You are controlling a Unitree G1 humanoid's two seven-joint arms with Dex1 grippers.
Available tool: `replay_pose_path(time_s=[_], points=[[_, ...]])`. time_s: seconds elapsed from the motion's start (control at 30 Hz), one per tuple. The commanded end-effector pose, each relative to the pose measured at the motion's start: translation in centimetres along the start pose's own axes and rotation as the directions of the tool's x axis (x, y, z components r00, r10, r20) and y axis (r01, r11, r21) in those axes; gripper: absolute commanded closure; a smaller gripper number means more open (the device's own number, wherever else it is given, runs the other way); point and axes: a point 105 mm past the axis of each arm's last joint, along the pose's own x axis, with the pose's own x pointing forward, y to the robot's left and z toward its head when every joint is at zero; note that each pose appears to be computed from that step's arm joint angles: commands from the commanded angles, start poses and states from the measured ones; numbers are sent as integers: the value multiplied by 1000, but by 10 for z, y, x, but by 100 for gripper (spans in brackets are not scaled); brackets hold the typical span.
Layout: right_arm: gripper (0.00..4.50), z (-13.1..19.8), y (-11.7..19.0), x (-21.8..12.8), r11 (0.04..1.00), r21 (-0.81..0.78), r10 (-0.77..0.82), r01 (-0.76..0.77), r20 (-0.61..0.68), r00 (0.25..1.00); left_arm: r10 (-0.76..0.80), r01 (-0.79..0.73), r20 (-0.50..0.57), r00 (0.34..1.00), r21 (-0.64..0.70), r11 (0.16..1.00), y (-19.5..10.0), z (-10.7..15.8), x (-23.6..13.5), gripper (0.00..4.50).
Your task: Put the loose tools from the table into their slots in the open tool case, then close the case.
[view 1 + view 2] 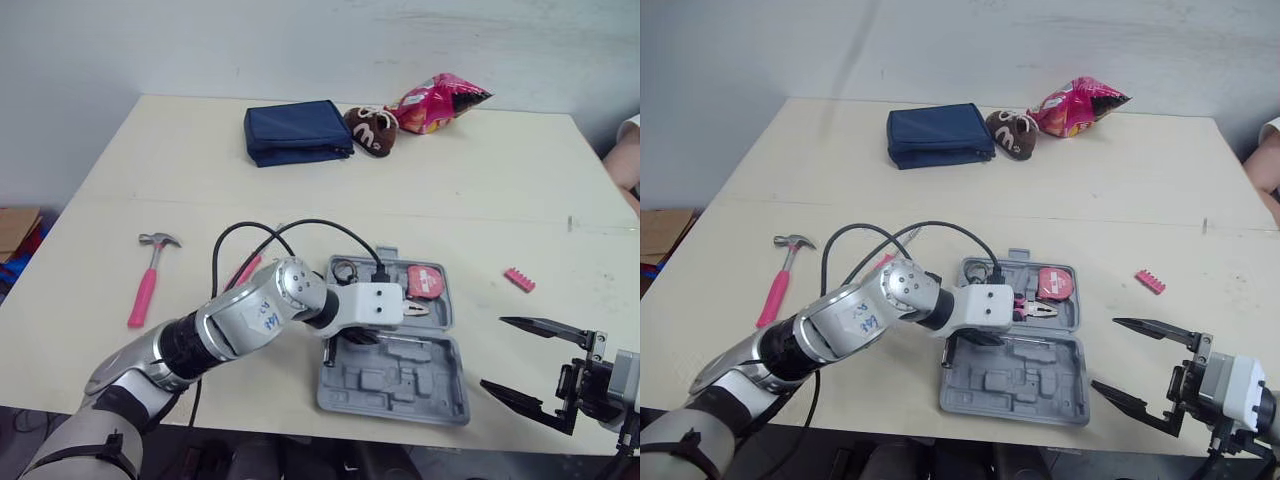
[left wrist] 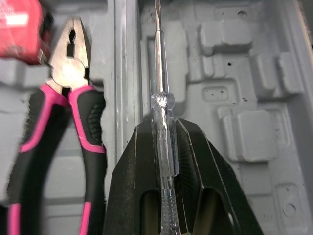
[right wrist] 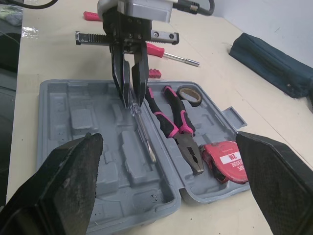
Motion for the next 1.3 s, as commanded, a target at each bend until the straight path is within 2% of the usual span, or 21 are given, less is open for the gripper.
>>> replay_pose_path(time_s=[0.03, 0.7, 1.03, 1.07, 1.1, 1.2, 1.3], points=[[0, 6, 0, -1, 1000, -14, -11, 11, 20, 1000, 12, -12, -14, 1000, 18, 1000, -2, -6, -2, 448], [0, 13, -1, 4, 1000, -19, -18, 18, 23, 1000, 43, -43, -42, 998, -7, 999, 5, -3, 15, 448], [0, 21, -1, 16, 1000, -22, -15, 16, 32, 999, 57, -54, -43, 997, 59, 997, 7, -1, 15, 448], [0, 21, -1, 17, 1000, -22, -15, 16, 32, 999, 59, -57, -25, 998, 76, 995, 7, 3, 14, 355], [0, 22, -1, 18, 1000, -21, -15, 16, 32, 999, 61, -60, -6, 998, 95, 994, 7, 7, 13, 324], [0, 23, -1, 20, 1000, -16, -15, 16, 33, 999, 51, -58, 56, 997, 125, 991, 3, 19, 8, 189], [0, 25, -1, 23, 1000, -8, -8, 9, 36, 999, 55, -67, 92, 994, 143, 987, 3, 22, 0, 189]])
